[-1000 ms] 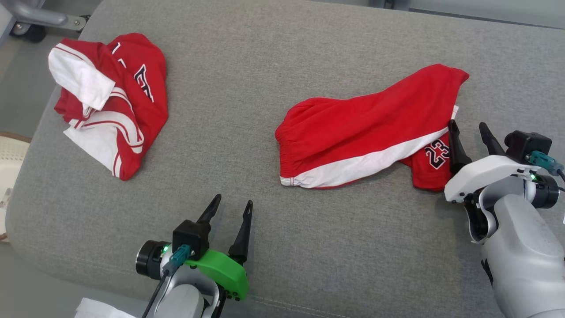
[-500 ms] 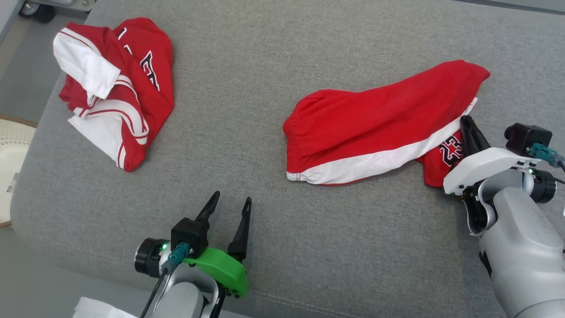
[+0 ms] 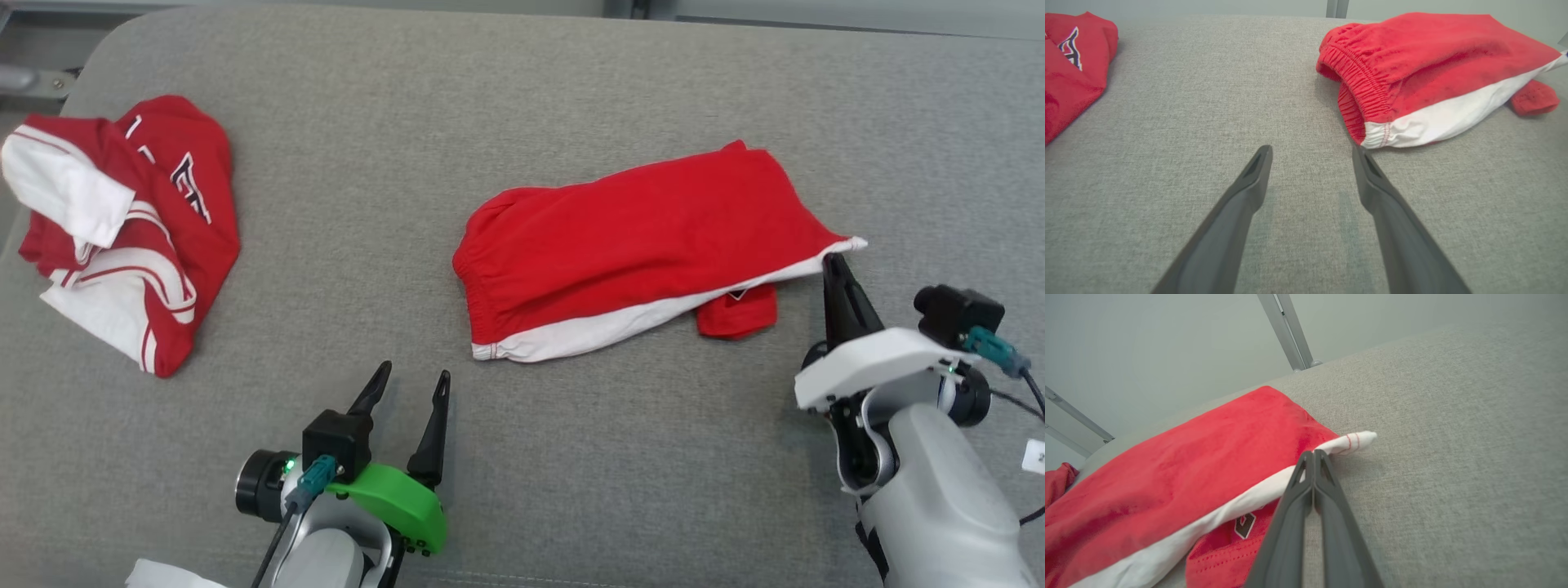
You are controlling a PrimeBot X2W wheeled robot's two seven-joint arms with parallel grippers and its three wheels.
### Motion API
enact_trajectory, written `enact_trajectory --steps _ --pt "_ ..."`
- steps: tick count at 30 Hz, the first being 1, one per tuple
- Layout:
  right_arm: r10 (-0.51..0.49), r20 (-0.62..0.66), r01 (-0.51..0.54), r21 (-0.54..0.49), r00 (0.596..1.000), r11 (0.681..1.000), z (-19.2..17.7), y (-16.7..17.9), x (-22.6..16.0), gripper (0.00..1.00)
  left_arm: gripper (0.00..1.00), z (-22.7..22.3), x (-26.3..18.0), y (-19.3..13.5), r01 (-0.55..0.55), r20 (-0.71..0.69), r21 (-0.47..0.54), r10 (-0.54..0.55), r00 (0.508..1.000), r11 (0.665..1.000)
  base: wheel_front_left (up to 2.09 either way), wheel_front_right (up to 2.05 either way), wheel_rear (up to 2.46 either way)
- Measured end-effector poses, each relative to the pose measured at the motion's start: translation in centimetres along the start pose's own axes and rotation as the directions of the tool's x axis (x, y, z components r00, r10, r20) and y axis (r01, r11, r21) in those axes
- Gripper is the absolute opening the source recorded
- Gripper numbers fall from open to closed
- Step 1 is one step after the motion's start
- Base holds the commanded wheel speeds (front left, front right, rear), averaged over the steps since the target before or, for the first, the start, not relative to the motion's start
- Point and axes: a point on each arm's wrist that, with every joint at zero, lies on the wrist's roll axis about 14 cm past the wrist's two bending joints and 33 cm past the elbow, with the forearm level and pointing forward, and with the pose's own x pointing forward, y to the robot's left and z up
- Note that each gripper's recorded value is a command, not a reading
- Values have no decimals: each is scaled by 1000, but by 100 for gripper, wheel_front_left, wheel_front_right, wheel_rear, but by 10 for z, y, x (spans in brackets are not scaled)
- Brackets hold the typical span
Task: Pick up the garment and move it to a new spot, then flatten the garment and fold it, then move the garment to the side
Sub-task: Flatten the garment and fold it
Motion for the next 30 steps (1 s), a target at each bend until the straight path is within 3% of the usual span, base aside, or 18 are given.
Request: enact_trajectory --steps 7,8,9,10,21,30 --pt "-85 -22 85 -5 996 996 -11 -31 -61 0 100 10 9 -27 81 29 3 -81 996 997 0 0 0" --pt "-105 -24 105 -4 994 994 -12 -37 -68 13 100 11 10 -31 92 32 5 -92 995 996 0 0 0" --pt "-121 -30 121 -7 992 993 -15 -42 -75 13 100 13 11 -34 102 36 7 -102 994 995 0 0 0" --pt "-129 -37 129 -20 991 991 -17 -45 -80 99 100 14 12 -38 111 39 8 -111 993 994 0 0 0" --pt "-147 72 153 -74 986 985 18 -49 -93 100 100 22 4 -43 122 66 6 -123 990 992 0 0 0" --pt "-119 63 124 -96 991 988 15 -39 -90 100 100 12 6 -68 222 31 -60 -221 975 973 0 0 0"
